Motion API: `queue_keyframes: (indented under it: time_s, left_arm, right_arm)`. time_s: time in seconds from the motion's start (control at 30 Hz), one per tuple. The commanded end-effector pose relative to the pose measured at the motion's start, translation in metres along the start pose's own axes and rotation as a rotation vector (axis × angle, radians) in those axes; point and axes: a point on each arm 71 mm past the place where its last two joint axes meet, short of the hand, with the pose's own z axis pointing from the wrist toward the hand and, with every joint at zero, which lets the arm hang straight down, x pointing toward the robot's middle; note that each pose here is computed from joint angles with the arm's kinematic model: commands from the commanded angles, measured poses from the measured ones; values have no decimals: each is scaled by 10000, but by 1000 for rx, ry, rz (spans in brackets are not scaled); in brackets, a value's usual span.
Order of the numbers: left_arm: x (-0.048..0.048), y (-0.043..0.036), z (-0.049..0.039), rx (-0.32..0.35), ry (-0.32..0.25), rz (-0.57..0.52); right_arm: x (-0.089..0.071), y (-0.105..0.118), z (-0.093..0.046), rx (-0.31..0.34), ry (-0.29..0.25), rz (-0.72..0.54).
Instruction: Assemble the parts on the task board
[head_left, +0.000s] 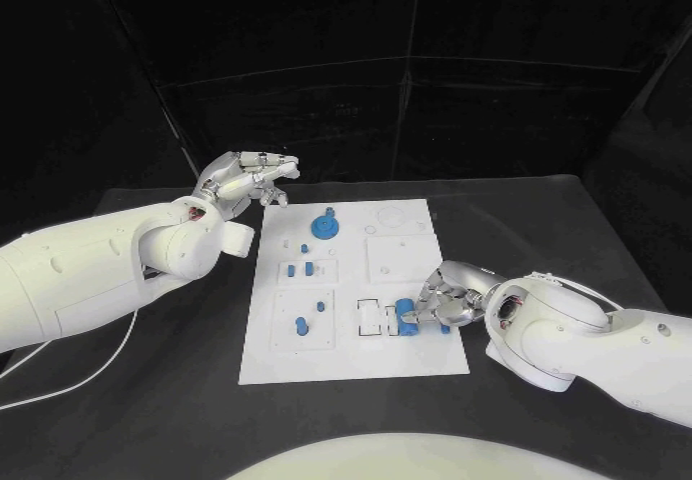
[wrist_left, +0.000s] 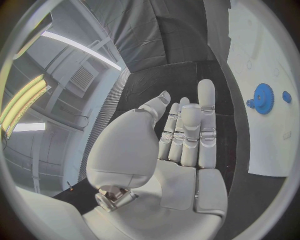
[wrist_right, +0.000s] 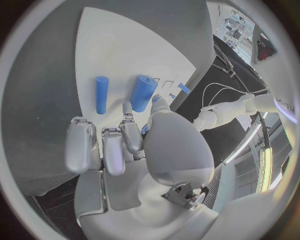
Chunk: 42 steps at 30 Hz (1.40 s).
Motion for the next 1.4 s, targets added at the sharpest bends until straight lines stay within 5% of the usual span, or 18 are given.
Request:
queue_keyframes:
  time_s: [0.03, 0.8, 1.4]
  left_arm:
    - [15, -15, 5, 12, 11, -3]
    - [12, -7, -9, -3, 18, -6]
    - [21, 2, -23, -21, 35, -14]
  right_arm:
    - [23, 20, 22, -2, -3, -32]
    - [93, 29, 129, 5, 4, -114]
    - [22, 78, -14, -22, -123, 219]
